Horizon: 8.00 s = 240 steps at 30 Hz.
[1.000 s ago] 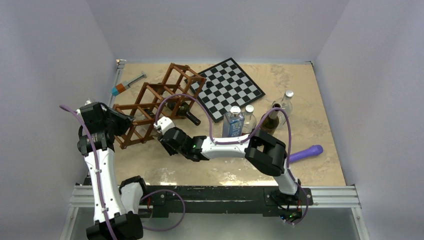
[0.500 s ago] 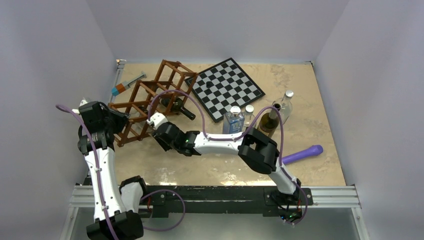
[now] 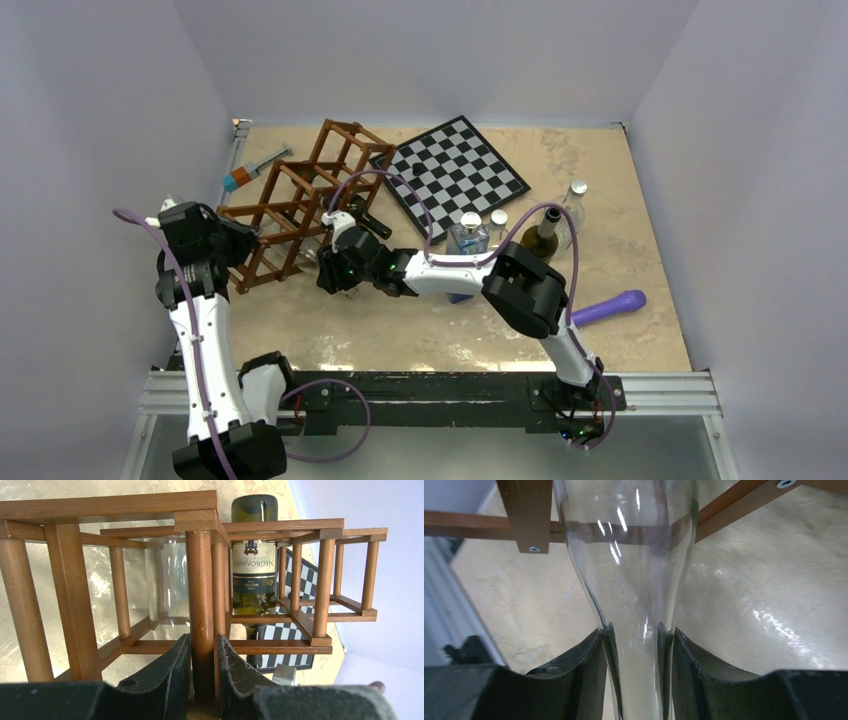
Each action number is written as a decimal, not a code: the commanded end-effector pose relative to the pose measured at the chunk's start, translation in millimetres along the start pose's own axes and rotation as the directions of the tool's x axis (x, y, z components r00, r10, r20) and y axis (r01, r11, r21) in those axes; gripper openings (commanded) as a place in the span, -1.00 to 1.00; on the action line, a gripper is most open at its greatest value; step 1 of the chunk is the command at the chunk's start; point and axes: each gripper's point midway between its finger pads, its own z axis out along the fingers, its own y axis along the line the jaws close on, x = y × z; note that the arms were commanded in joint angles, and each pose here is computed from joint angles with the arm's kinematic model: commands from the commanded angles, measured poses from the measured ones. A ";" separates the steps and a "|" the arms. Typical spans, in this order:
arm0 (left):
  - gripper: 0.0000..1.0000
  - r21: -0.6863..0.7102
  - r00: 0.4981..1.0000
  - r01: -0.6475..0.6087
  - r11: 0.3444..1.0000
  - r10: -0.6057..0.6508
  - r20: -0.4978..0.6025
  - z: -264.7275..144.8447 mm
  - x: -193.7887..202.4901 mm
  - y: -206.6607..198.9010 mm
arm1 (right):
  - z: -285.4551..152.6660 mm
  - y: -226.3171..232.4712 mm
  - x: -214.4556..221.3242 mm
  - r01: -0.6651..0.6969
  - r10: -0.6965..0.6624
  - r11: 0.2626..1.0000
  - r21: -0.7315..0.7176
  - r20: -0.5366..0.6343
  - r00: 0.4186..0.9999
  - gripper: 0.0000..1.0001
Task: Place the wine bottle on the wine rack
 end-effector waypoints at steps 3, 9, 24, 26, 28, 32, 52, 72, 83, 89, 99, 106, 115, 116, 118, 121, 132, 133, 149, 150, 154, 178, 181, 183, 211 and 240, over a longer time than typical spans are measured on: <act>-1.00 -0.070 0.982 -0.010 0.998 -0.003 -0.187 -5.3 42.1 21.9 | -48.2 65.4 -134.6 -0.162 0.267 0.924 -0.345 0.283 0.921 -1.00; -1.00 -0.067 0.982 -0.013 0.998 0.000 -0.191 -6.2 42.4 21.1 | -33.7 62.1 -139.3 -0.183 0.273 0.929 -0.323 0.259 0.927 -1.00; -1.00 -0.066 0.986 -0.027 0.997 0.016 -0.168 -4.2 35.0 18.1 | -16.1 30.2 -123.0 -0.171 0.231 0.956 -0.238 0.253 0.939 0.50; -1.00 -0.064 0.986 -0.026 0.998 0.015 -0.166 -3.0 33.4 16.9 | -20.2 28.5 -120.6 -0.153 0.212 0.962 -0.226 0.264 0.941 0.65; -1.00 -0.059 0.986 -0.029 0.998 0.019 -0.164 -2.8 31.8 14.9 | -26.0 28.5 -121.2 -0.117 0.173 0.972 -0.202 0.284 0.943 0.73; -0.77 -0.051 0.987 -0.031 0.998 0.023 -0.158 -2.8 28.3 10.9 | -39.6 32.5 -126.9 -0.045 0.095 0.985 -0.165 0.311 0.946 0.78; 0.72 0.023 0.994 -0.101 0.995 0.102 -0.043 -20.9 -2.5 -17.4 | -96.4 16.4 -68.0 0.202 -0.209 0.977 0.063 0.126 0.970 0.97; -0.74 0.045 0.988 -0.108 0.993 0.112 -0.105 -6.6 7.4 -16.6 | -20.8 -0.2 -2.2 0.276 -0.273 0.960 0.044 -0.071 0.959 -0.06; -1.00 0.042 0.986 -0.111 0.993 0.116 -0.119 -5.4 11.7 -13.1 | -14.2 15.2 -22.2 0.278 -0.277 0.961 0.017 -0.032 0.960 -0.65; -0.50 0.041 0.986 -0.112 0.993 0.116 -0.117 -7.2 9.4 -15.4 | -20.7 9.3 -20.0 0.261 -0.260 0.964 0.044 -0.028 0.965 0.18; 0.62 0.066 0.991 -0.129 0.989 0.131 -0.026 -34.5 -12.9 -36.9 | -114.4 26.0 -102.9 0.291 -0.304 0.950 0.112 0.139 0.942 0.94; 0.75 0.207 0.980 -0.200 0.958 0.192 0.060 -72.8 -22.5 -70.5 | -219.5 36.7 -143.7 0.294 -0.311 0.948 0.123 0.156 0.938 0.97; 0.74 0.622 0.906 -0.387 0.681 0.404 0.122 -127.5 12.6 -140.5 | -349.3 -15.3 -143.9 0.223 -0.270 0.916 0.335 0.101 0.958 0.95; 0.74 0.667 0.890 -0.403 0.627 0.438 0.125 -135.5 20.1 -147.8 | -359.7 -20.8 -142.2 0.219 -0.267 0.912 0.348 0.096 0.959 0.96; 0.74 0.750 0.852 -0.425 0.506 0.503 0.143 -152.3 35.9 -161.9 | -378.3 -34.1 -138.0 0.218 -0.267 0.899 0.379 0.079 0.961 0.97; 0.75 0.811 0.810 -0.445 0.380 0.558 0.183 -165.7 56.9 -175.6 | -397.8 -54.7 -134.9 0.196 -0.248 0.882 0.428 0.069 0.966 0.97; 0.75 0.866 0.755 -0.429 0.256 0.628 0.189 -155.1 107.9 -193.0 | -385.6 -83.8 -112.2 0.171 -0.170 0.885 0.432 -0.041 0.985 0.97; 0.75 0.863 0.751 -0.437 0.253 0.632 0.194 -154.2 110.7 -192.5 | -381.1 -85.6 -109.1 0.170 -0.164 0.886 0.431 -0.051 0.985 0.97; 0.79 0.730 0.724 -0.594 0.338 0.621 0.301 -153.0 84.4 -169.4 | -333.9 -84.0 -83.6 0.129 -0.086 0.922 0.364 -0.131 0.988 0.86; 0.79 0.720 0.721 -0.602 0.345 0.622 0.305 -152.1 82.9 -167.0 | -331.8 -84.3 -83.5 0.130 -0.088 0.922 0.364 -0.131 0.988 0.81; 0.77 0.686 0.727 -0.620 0.381 0.608 0.319 -150.0 76.0 -159.5 | -322.4 -88.6 -82.0 0.135 -0.090 0.917 0.376 -0.135 0.987 0.66; 0.98 0.477 0.655 -0.751 0.456 0.605 0.452 -158.5 33.8 -126.5 | -299.8 -115.7 -83.3 0.113 -0.056 0.850 0.515 -0.125 0.991 -0.45; 0.99 0.559 0.628 -0.750 0.354 0.647 0.433 -166.3 53.6 -133.3 | -303.8 -106.8 -91.2 0.116 -0.067 0.868 0.483 -0.117 0.991 -0.83; 0.99 0.637 0.609 -0.726 0.259 0.672 0.421 -175.0 72.3 -138.3 | -309.1 -99.9 -99.1 0.117 -0.077 0.879 0.462 -0.104 0.992 -1.00; 0.97 0.968 0.563 0.159 -0.192 0.824 0.071 -220.3 238.1 -118.7 | -412.4 57.7 -160.0 -0.088 0.086 0.982 -0.167 -0.017 0.996 -1.00; 0.72 0.876 0.384 0.377 -0.301 0.911 0.147 -245.0 284.5 -71.3 | -446.9 97.5 -191.2 -0.122 0.175 0.919 -0.374 0.111 0.978 -1.00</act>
